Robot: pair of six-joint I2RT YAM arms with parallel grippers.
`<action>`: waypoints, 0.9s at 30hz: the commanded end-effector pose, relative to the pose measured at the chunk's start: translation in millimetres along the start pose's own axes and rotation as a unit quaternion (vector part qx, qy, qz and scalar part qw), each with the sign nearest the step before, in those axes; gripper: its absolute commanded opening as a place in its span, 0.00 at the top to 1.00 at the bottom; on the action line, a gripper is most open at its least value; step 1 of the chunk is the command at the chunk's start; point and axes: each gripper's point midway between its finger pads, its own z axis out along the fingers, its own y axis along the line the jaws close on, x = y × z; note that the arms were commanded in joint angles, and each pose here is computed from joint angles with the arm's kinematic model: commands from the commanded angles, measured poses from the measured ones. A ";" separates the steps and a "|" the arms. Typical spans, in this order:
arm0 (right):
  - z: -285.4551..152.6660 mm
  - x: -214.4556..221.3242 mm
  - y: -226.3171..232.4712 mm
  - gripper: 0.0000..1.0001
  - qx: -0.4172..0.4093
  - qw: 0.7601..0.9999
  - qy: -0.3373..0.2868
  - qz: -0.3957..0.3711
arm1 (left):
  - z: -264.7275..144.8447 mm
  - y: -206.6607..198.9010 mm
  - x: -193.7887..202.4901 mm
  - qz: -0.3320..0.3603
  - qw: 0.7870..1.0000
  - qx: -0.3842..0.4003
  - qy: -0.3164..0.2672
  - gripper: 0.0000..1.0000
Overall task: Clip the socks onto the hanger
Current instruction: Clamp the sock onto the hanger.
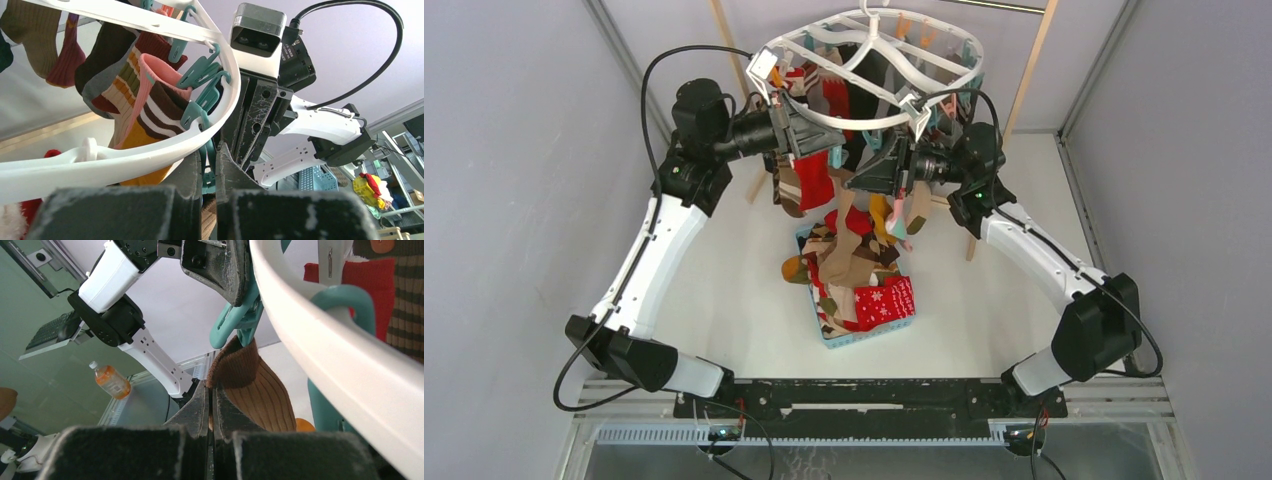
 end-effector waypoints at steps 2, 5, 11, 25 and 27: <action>7.0 -28.6 8.4 1.00 -0.006 0.999 -0.028 -0.029 | -5.8 -34.6 30.1 -0.012 0.995 0.077 0.066 1.00; 9.2 -32.9 6.6 1.00 0.000 0.999 -0.040 -0.032 | -5.7 -33.2 31.5 -0.014 0.995 0.076 0.068 1.00; 11.4 -44.9 1.9 1.00 0.036 0.995 -0.077 -0.051 | -5.8 -34.0 31.0 -0.013 0.995 0.078 0.066 1.00; -2.8 -56.3 6.7 1.00 0.100 0.980 -0.151 -0.078 | -6.2 -34.3 31.9 -0.014 0.995 0.080 0.064 1.00; -3.1 -56.9 6.6 1.00 0.105 0.979 -0.156 -0.079 | -6.4 -35.3 31.3 -0.012 0.995 0.081 0.063 1.00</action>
